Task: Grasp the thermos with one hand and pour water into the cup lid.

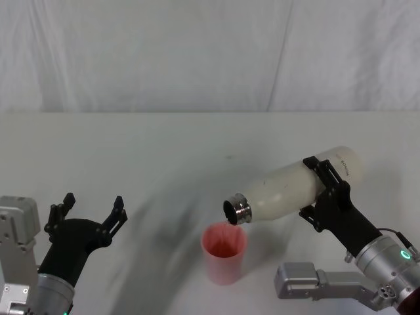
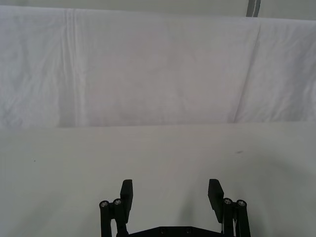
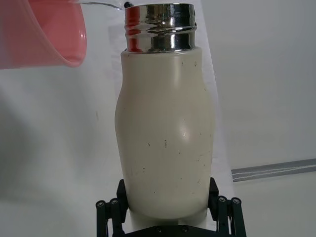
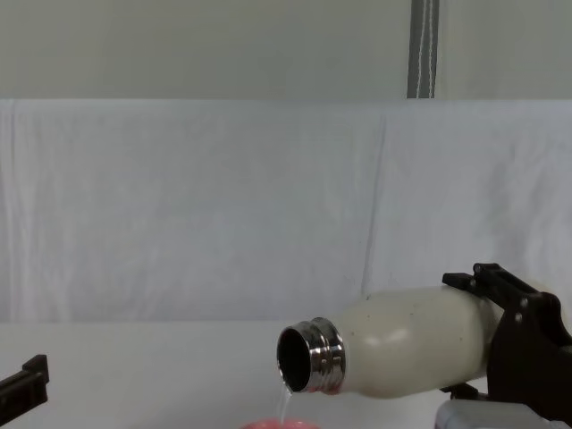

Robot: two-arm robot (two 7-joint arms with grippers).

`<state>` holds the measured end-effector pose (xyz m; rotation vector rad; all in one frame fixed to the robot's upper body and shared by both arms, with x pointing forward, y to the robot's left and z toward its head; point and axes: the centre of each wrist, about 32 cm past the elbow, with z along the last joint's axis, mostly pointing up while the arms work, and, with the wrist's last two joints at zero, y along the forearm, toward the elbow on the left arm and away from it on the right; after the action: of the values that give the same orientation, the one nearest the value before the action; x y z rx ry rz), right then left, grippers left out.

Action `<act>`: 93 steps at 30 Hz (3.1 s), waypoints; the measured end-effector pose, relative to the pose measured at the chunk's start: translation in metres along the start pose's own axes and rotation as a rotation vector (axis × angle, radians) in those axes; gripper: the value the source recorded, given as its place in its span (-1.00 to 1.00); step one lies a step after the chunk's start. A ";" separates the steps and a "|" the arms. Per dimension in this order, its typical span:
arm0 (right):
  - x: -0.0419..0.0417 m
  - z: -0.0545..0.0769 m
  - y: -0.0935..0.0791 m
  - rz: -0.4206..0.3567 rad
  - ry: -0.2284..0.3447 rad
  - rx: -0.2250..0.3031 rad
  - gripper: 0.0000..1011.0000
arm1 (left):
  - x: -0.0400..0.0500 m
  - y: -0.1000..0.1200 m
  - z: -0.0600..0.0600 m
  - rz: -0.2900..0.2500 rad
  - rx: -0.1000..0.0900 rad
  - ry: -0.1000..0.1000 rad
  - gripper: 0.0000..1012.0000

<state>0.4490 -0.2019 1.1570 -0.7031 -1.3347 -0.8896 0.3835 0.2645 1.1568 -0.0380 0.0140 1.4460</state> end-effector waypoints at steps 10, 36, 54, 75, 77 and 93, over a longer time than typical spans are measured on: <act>-0.0009 0.000 -0.001 0.003 -0.002 -0.002 0.88 | 0.0000 0.000 0.000 0.000 0.000 0.000 0.98; -0.0013 0.000 -0.002 0.004 0.023 -0.004 0.88 | 0.0000 0.000 0.000 0.000 0.000 0.000 0.98; 0.0078 -0.003 -0.004 0.015 0.256 0.004 0.88 | 0.0000 0.000 0.000 0.000 0.000 0.000 0.98; 0.0271 -0.027 -0.006 0.010 0.958 0.026 0.88 | 0.0000 0.000 0.000 0.000 0.000 0.000 0.98; 0.0270 -0.029 -0.006 0.009 1.009 0.024 0.88 | 0.0000 0.000 0.000 0.000 0.000 0.000 0.98; 0.0241 -0.048 -0.004 0.018 1.401 0.001 0.88 | 0.0000 0.000 0.000 0.000 0.000 0.000 0.98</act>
<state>0.4698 -0.2480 1.1747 0.0232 -0.0673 -1.0272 0.3835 0.2645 1.1568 -0.0381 0.0141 1.4460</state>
